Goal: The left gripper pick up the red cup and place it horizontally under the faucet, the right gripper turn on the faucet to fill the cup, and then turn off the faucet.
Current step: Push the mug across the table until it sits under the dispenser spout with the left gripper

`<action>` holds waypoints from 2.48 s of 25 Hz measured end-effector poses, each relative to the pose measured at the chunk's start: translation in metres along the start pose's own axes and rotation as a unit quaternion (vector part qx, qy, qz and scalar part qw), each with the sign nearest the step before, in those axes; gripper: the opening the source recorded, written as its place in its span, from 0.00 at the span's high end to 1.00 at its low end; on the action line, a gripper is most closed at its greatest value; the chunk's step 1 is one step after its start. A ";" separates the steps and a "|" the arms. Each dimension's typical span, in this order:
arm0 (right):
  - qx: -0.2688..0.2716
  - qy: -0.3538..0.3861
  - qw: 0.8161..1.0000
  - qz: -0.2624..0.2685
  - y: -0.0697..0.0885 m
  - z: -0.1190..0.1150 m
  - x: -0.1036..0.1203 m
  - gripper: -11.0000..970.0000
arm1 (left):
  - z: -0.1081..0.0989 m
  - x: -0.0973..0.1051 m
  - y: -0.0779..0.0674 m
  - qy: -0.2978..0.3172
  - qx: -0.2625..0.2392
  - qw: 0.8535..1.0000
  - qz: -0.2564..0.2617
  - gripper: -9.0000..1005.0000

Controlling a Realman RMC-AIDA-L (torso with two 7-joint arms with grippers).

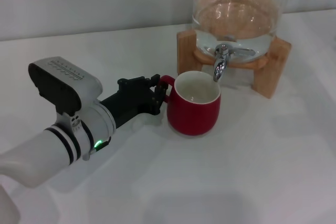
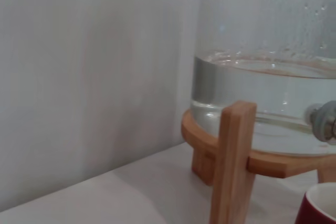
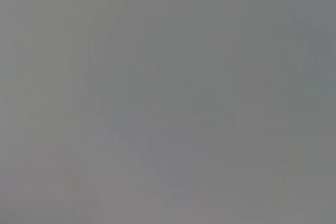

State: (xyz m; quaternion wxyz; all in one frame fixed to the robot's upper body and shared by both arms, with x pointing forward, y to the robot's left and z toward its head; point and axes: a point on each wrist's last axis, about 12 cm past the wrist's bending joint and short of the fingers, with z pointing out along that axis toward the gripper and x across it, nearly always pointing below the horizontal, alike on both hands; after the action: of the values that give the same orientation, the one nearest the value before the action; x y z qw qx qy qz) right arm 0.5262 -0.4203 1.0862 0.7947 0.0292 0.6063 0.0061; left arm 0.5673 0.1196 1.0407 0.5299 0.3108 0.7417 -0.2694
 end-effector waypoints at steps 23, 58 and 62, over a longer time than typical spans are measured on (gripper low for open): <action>0.001 0.001 1.000 -0.001 -0.001 -0.002 0.000 0.30 | 0.010 -0.007 0.001 0.029 0.008 0.999 0.013 0.82; 0.000 0.005 1.000 -0.005 0.005 -0.001 0.004 0.30 | 0.007 -0.009 0.001 -0.001 0.007 0.997 0.071 0.82; 0.000 0.005 1.000 -0.005 0.005 -0.001 0.004 0.30 | 0.006 -0.009 0.001 -0.002 0.005 0.997 0.072 0.81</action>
State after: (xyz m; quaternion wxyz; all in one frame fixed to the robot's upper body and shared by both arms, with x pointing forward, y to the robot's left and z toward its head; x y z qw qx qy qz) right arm 0.5265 -0.4148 1.0821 0.7917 0.0263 0.6104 0.0025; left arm 0.5746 0.1141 1.0476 0.5479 0.3658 0.7147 -0.2350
